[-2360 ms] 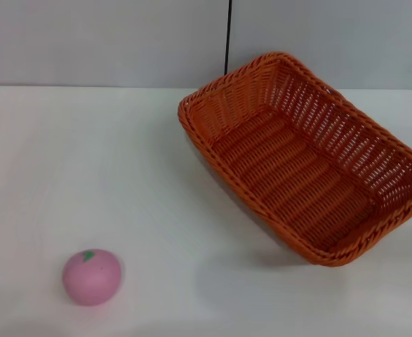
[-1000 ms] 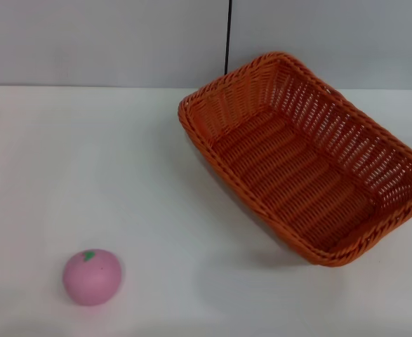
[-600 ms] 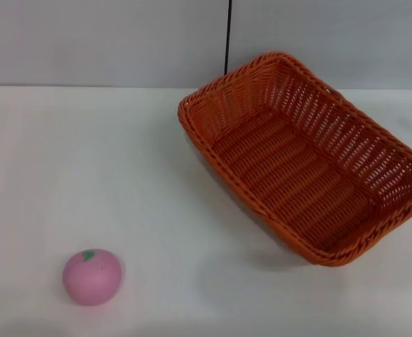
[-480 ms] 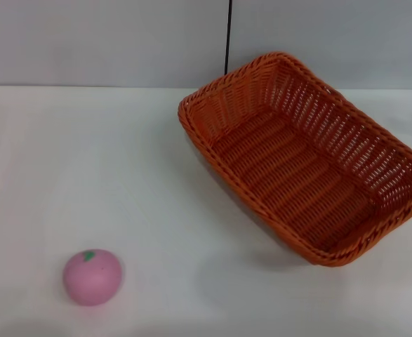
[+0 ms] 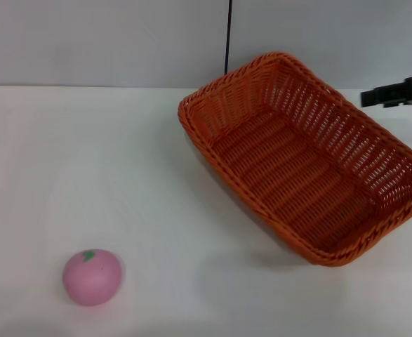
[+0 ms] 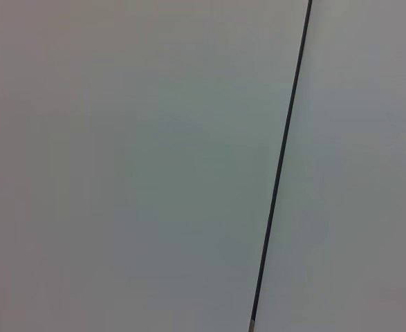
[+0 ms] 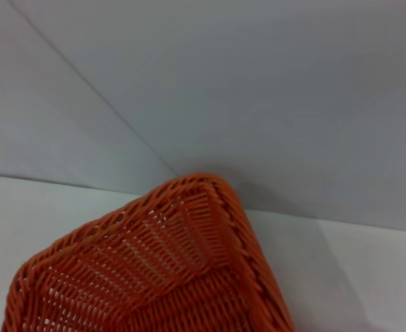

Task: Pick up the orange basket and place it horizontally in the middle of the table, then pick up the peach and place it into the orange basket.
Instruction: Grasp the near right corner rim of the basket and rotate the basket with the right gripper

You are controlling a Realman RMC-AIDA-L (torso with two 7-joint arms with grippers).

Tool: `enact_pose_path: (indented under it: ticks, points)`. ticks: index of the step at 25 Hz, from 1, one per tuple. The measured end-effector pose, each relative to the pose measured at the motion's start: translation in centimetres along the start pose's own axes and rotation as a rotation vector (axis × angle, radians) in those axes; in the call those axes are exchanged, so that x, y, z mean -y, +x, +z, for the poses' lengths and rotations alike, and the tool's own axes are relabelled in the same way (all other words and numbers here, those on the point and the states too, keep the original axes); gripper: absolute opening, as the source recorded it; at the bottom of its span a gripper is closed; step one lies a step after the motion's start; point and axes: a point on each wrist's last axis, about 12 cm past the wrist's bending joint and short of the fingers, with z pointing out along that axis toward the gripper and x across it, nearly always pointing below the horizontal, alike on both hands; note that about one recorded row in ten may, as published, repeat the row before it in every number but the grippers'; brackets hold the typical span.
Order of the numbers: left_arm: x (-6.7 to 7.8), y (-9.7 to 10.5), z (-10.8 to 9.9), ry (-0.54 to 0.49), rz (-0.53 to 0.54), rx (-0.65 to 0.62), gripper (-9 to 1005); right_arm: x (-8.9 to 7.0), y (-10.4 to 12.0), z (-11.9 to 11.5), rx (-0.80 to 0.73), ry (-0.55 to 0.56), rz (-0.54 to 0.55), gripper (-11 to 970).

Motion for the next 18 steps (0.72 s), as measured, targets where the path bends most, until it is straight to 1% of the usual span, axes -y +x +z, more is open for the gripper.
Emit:
enact_pose_path:
  ticks: [6,9,10,12,18]
  points:
    - [-0.1,0.0,-0.1,-0.004,0.002,0.000,792,-0.2,0.3,1.4,0.009,0.005,0.010,625]
    - [-0.2,0.0,-0.3,-0.009,0.004,-0.003,791,-0.4,0.5,2.4,0.012,0.003,0.018,624]
    - [-0.3,0.0,-0.4,-0.011,0.004,-0.004,791,-0.5,0.8,3.1,0.013,0.000,0.018,624]
    - [-0.4,0.0,-0.6,-0.014,0.005,-0.007,791,-0.5,0.9,3.5,0.014,-0.003,0.017,623]
    - [-0.4,-0.1,-0.9,-0.015,0.007,-0.009,791,-1.2,1.3,5.5,0.000,-0.008,0.002,622]
